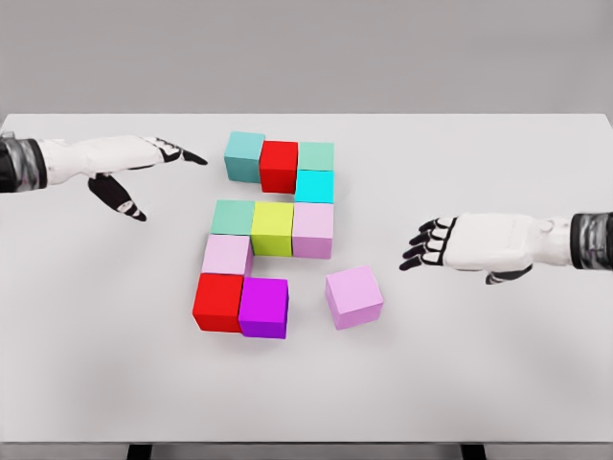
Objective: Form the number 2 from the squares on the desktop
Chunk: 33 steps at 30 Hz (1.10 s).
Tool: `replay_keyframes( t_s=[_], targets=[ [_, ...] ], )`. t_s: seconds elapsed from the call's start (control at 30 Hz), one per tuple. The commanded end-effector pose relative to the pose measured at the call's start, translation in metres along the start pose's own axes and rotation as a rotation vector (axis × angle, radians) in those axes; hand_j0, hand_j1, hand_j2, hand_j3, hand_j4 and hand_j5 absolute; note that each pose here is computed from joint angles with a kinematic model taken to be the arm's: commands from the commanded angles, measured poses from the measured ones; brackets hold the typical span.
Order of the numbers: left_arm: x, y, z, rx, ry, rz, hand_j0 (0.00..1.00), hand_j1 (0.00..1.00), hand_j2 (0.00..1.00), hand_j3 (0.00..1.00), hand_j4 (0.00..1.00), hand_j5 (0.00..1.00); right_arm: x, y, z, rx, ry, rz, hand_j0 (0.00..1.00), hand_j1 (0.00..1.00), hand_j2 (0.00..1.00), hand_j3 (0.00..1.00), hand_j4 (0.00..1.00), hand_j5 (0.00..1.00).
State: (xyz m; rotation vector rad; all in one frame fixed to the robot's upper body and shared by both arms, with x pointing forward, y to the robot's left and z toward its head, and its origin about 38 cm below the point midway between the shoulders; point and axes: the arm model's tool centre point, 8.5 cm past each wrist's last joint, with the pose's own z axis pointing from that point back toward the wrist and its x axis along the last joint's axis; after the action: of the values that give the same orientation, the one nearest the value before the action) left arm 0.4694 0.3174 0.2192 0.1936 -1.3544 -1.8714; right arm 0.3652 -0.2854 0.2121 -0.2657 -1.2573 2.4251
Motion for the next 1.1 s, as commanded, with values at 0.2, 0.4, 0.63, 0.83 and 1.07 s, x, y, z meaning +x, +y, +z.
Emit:
replay_keyframes(
  t_s=[0.2, 0.4, 0.63, 0.83, 1.07],
  targets=[
    [-0.045, 0.008, -0.007, 0.063, 0.072, 0.099, 1.0, 1.0, 1.0, 1.0, 1.0, 1.0, 0.025, 0.01, -0.04, 0.024, -0.096, 0.012, 1.0, 1.0, 1.0, 1.0, 1.0, 1.0],
    [-0.028, 0.039, -0.059, 0.044, 0.224, 0.259, 1.0, 1.0, 1.0, 1.0, 1.0, 1.0, 0.034, 0.005, -0.055, 0.002, -0.139, 0.016, 1.0, 1.0, 1.0, 1.0, 1.0, 1.0],
    [-0.006, 0.053, -0.073, 0.039, 0.288, 0.291, 1.0, 1.0, 1.0, 1.0, 1.0, 1.0, 0.038, 0.007, -0.06, 0.008, -0.154, 0.015, 1.0, 1.0, 1.0, 1.0, 1.0, 1.0],
    [-0.003, 0.052, -0.097, 0.014, 0.36, 0.267, 1.0, 1.0, 1.0, 1.0, 1.0, 1.0, 0.04, 0.008, -0.063, 0.011, -0.164, 0.013, 1.0, 1.0, 1.0, 1.0, 1.0, 1.0],
    [-0.005, 0.046, -0.113, -0.009, 0.398, 0.256, 1.0, 1.0, 1.0, 1.0, 1.0, 1.0, 0.037, 0.003, -0.061, -0.002, -0.154, 0.019, 1.0, 1.0, 1.0, 1.0, 1.0, 1.0]
  ],
)
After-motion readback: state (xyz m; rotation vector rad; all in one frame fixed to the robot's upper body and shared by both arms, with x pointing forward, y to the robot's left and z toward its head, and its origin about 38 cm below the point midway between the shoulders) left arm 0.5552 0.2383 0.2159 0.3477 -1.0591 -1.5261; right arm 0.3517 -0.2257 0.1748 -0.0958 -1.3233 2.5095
